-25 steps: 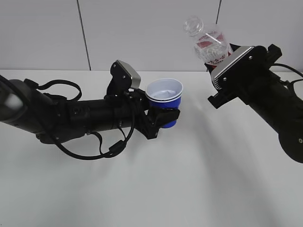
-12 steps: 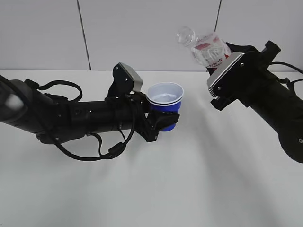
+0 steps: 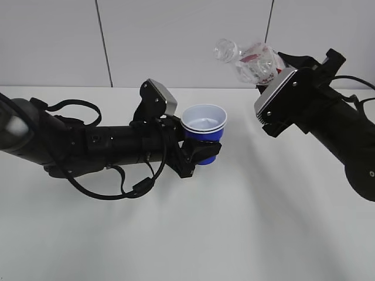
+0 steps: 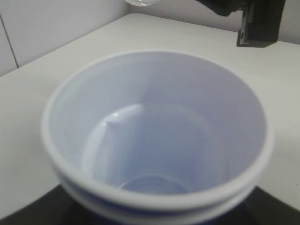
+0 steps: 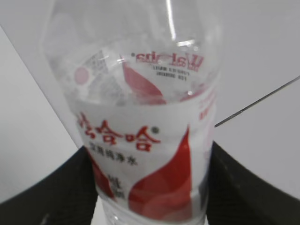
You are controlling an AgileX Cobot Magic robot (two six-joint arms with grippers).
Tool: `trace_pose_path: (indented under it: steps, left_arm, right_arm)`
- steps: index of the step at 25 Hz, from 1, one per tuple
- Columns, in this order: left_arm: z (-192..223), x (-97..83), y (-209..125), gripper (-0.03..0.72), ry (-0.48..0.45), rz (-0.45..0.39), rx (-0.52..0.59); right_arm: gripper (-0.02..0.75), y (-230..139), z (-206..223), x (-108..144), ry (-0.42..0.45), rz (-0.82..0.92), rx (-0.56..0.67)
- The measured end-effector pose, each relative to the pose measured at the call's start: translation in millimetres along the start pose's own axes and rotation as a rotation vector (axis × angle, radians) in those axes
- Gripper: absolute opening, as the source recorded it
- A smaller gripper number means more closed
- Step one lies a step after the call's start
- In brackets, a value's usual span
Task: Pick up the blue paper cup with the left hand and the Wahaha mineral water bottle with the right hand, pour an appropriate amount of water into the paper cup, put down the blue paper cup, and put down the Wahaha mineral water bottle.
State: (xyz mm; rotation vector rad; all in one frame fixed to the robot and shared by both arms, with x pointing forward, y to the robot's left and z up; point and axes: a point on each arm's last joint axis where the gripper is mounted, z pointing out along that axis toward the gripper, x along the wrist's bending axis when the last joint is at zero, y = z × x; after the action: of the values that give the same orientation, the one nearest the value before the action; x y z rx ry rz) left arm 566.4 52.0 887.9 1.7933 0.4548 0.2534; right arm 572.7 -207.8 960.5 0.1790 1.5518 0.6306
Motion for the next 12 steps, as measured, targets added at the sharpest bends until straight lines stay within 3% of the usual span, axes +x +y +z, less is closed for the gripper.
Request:
trace_pose_path:
  steps: [12]
  left_arm:
    - [-5.8,10.9,-1.2,0.438,0.029,-0.009,0.002]
  right_arm:
    - [0.452,1.2,2.4,-2.3,-0.01,-0.068,-0.005]
